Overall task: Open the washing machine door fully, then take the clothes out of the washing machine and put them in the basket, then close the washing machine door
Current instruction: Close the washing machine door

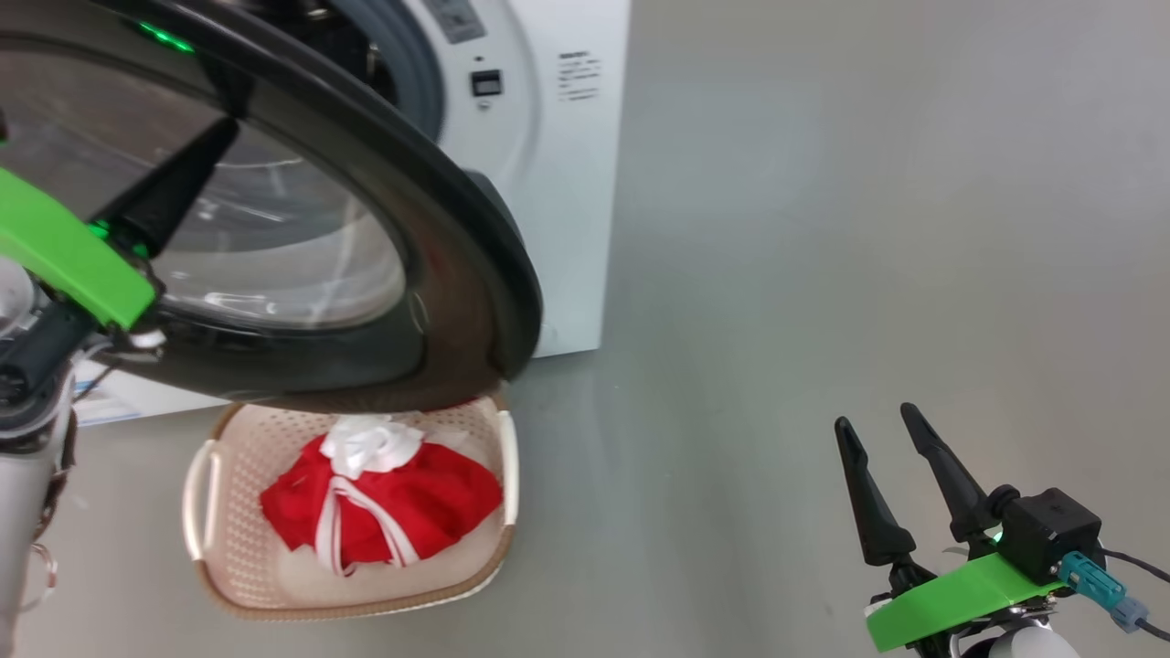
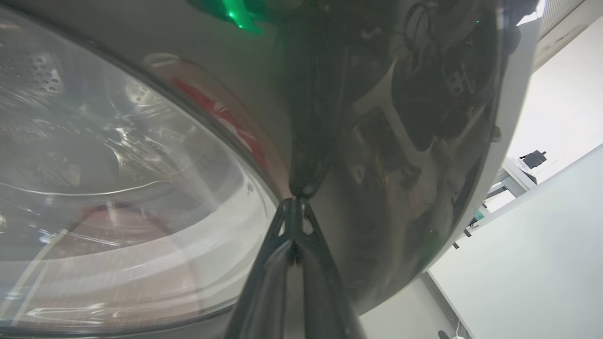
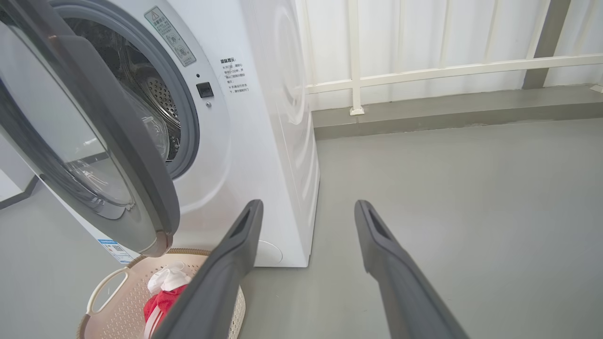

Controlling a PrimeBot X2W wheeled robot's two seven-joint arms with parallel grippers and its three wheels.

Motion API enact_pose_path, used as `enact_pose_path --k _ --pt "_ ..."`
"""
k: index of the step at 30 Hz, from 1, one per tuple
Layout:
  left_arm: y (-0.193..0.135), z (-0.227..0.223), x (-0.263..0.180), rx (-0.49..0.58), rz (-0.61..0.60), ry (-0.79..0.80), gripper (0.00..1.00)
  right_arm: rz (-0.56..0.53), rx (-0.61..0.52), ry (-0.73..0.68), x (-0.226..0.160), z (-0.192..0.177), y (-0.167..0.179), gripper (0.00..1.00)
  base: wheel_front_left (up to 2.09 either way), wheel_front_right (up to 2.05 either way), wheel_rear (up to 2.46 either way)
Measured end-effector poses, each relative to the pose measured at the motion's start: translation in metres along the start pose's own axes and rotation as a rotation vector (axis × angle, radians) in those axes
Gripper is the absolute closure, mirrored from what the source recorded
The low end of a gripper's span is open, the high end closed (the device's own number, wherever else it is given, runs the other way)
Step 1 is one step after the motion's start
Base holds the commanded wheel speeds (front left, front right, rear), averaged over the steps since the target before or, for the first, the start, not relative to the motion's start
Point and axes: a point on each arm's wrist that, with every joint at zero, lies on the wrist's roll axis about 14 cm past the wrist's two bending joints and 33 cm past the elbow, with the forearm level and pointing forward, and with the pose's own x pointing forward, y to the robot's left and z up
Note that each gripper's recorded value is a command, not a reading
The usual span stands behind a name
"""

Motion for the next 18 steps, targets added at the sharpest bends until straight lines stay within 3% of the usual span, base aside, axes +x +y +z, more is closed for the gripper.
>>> enact_pose_path --k 18 --pt "0.012 -0.005 0.036 0.029 0.024 -0.043 1.0 -0.095 -0.004 -0.01 -0.015 0.004 -0.027 0.0 0.0 0.0 0.0"
